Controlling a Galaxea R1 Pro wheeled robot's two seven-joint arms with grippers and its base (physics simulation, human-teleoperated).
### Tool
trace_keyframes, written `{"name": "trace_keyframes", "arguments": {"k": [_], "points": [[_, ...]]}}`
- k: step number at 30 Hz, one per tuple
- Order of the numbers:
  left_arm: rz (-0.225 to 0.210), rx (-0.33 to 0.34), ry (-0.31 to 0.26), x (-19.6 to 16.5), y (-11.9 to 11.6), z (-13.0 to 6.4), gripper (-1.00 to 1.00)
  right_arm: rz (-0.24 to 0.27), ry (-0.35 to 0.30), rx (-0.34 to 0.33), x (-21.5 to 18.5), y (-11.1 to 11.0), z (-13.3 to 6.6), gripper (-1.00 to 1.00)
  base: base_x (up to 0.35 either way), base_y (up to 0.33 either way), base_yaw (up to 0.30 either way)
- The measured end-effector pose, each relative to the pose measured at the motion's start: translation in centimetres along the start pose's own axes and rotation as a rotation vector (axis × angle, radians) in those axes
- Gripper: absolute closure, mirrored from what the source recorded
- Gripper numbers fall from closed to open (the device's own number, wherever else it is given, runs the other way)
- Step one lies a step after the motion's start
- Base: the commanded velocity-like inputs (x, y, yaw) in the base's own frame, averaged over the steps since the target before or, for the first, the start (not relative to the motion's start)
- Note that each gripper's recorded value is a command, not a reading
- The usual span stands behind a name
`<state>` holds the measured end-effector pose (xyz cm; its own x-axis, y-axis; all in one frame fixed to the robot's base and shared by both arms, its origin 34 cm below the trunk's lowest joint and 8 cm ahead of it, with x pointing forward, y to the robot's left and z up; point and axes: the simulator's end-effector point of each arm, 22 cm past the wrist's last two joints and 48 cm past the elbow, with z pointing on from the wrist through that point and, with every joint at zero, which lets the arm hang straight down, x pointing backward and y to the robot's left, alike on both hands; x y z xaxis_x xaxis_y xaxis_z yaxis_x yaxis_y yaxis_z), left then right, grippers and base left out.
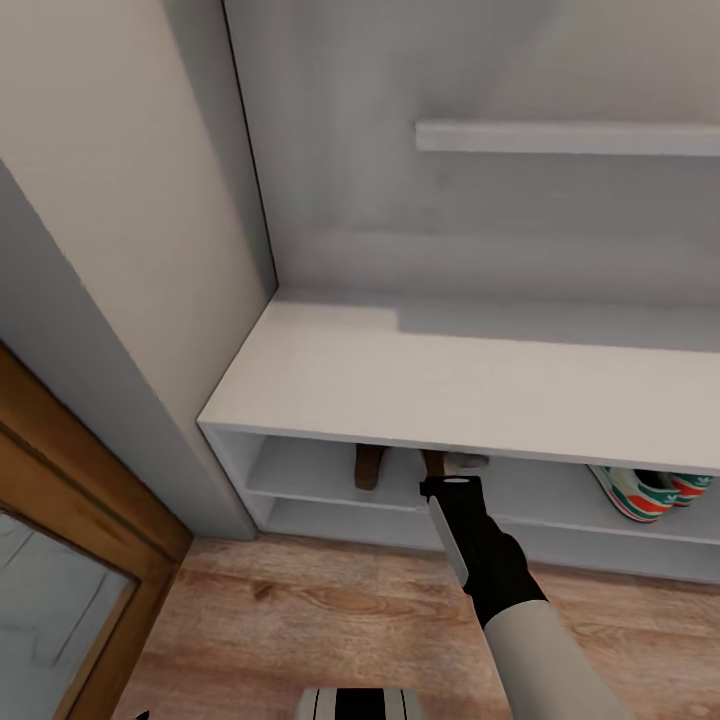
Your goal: Pick up the two gym shoes and the two sandals from the corridor floor and place them onto the hallstand (shoe rack) in the corridor, making sure they are on the rack and not on the floor. Arrange them so the two gym shoes are next to each other and the two sandals are next to each other.
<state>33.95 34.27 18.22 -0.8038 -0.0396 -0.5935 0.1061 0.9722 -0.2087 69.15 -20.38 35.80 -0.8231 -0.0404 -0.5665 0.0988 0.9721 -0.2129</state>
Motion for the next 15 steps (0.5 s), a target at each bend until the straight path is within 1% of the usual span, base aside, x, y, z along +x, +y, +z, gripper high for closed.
{"name": "trace_keyframes", "arguments": {"k": [4,15], "points": [[0.000,0.000,0.000,0.02,0.01,0.01,-1.00,-0.001,0.000,0.000,0.01,0.01,0.02,1.00,0.063,0.000,0.000],[0.000,0.001,0.000,0.02,-0.02,0.02,-1.00,-0.001,0.000,0.000,0.01,0.03,0.02,1.00,0.004,0.000,0.000]]}}
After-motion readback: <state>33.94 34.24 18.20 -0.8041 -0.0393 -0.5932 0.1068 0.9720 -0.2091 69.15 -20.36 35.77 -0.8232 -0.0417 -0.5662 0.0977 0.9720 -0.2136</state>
